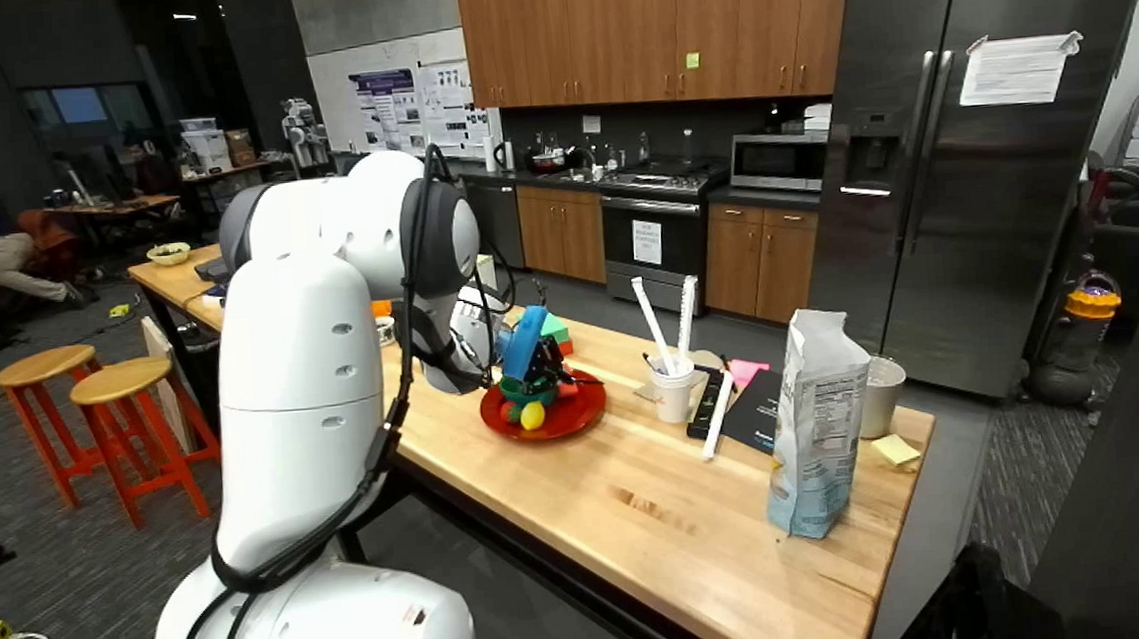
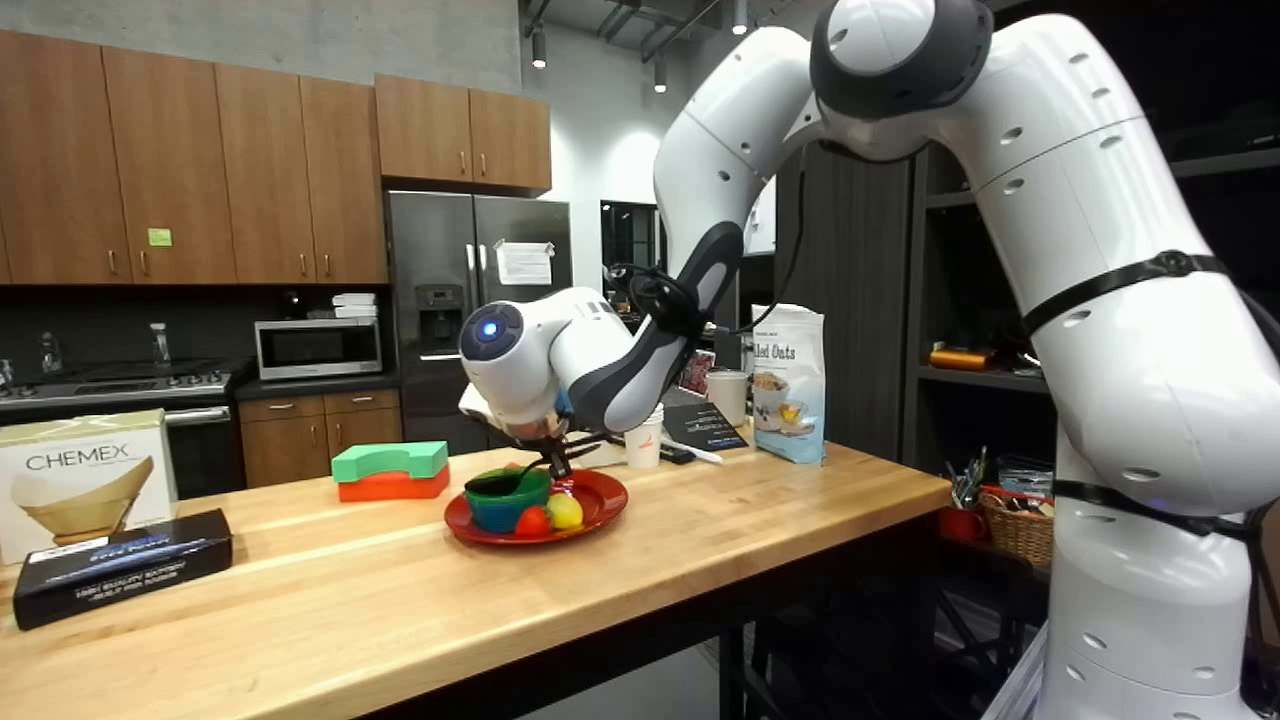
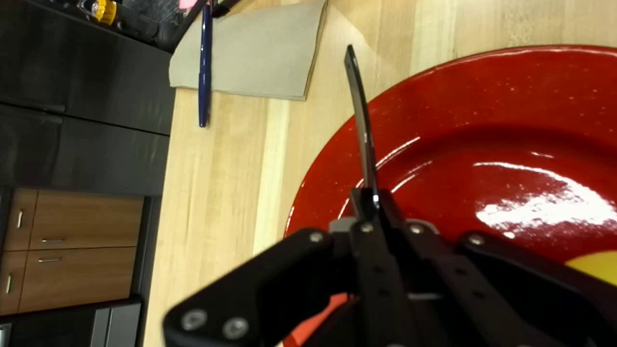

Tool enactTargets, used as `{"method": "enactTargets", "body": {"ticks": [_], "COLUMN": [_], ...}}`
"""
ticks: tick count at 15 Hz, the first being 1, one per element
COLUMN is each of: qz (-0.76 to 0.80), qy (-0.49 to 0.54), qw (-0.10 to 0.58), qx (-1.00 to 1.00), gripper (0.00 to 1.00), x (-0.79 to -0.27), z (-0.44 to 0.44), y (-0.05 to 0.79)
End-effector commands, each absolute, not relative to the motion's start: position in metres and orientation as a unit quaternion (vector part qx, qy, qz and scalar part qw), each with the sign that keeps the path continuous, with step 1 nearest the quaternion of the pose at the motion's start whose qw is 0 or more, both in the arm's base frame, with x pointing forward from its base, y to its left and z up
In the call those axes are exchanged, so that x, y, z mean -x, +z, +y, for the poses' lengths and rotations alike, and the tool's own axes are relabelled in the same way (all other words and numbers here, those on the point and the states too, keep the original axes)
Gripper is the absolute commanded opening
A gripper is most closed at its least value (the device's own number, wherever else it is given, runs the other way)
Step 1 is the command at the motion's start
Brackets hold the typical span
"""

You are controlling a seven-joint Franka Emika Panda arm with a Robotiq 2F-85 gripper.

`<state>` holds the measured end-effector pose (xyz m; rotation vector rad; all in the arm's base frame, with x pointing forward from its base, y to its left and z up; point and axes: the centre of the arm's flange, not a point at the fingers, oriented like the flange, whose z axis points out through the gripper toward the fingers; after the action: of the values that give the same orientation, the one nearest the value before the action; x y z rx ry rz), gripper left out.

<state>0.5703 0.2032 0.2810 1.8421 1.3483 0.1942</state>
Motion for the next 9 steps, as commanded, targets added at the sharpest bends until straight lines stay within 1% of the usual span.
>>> {"method": "enactTargets", "body": {"ticks": [1,9], "qz": [0.54,0.541], "qy": [0.079,0.093], "qw": [0.422,0.438], "qx": [-0.724,-0.712], "gripper": [0.01,0.01], "x": [-0.541,-0.526], "z": [0.218,0.237], "y": [0.312,0.332]}}
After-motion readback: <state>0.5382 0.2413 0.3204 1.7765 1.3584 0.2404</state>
